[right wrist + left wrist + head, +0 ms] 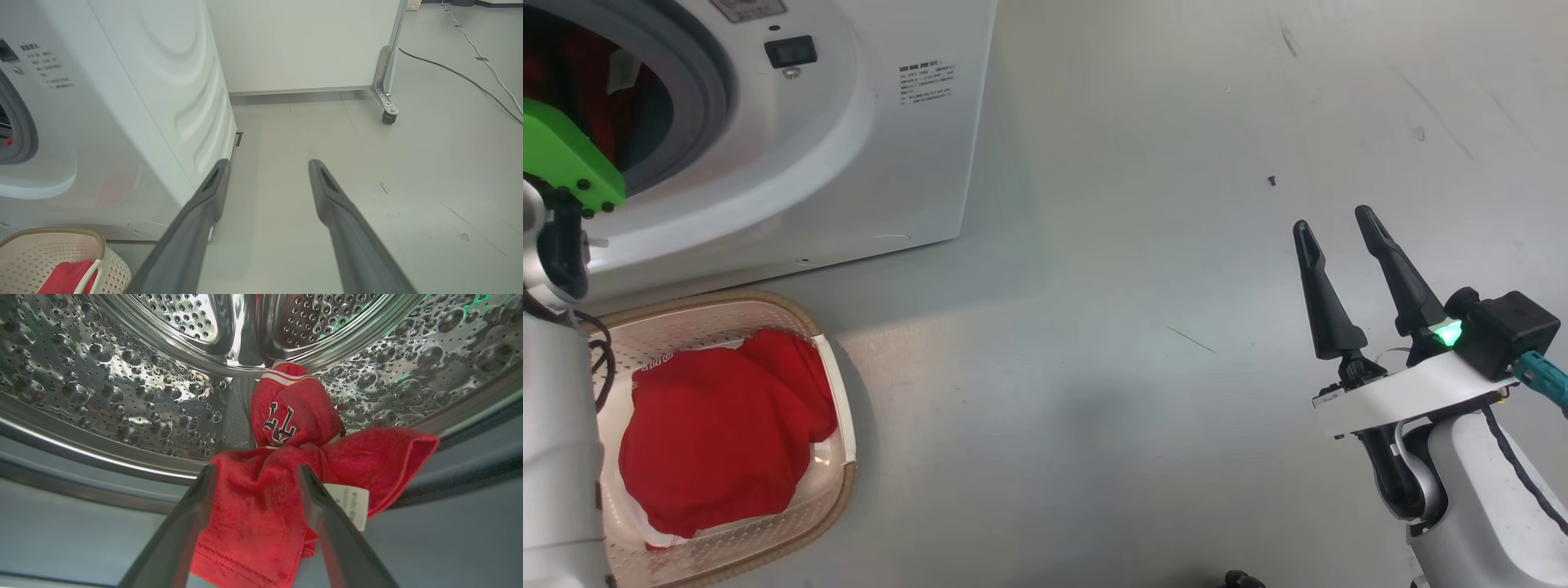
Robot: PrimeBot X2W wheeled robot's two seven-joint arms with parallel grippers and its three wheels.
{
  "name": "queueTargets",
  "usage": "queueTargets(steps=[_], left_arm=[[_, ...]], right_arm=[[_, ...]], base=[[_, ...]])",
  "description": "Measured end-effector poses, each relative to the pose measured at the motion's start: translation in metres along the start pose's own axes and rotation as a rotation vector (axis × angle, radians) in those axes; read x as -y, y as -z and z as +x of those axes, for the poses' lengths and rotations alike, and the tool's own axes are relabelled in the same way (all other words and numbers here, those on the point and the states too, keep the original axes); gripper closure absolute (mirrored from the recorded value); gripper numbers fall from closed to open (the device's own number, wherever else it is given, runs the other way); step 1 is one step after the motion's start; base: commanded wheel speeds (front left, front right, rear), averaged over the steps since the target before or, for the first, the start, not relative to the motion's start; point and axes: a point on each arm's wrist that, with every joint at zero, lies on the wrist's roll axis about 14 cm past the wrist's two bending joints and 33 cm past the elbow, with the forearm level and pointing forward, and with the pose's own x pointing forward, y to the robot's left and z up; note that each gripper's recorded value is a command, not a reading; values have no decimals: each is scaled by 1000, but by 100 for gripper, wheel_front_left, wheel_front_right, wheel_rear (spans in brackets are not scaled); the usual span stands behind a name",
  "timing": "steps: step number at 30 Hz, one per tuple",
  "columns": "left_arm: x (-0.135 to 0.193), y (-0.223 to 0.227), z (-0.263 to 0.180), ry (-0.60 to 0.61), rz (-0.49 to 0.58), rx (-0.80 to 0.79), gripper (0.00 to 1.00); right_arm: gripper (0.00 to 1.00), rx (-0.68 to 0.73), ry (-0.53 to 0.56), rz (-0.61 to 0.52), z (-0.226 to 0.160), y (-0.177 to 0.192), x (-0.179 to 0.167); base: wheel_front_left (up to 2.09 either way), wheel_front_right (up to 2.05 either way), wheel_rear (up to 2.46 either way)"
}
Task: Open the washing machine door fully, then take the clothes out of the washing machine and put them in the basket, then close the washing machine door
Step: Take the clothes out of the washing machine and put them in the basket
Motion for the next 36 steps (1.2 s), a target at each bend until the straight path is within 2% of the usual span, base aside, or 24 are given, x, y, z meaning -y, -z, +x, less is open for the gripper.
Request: queueTargets(steps=[12,36], left_arm=[[-9,29,19,-29,-22,-158,0],[-12,49,41,-69,-83,-274,0]], right_arm=[[0,-11,13,-7,3,3,6],[0,-14,21,-12,10,4,10]], base=[[0,0,0],[0,0,0]])
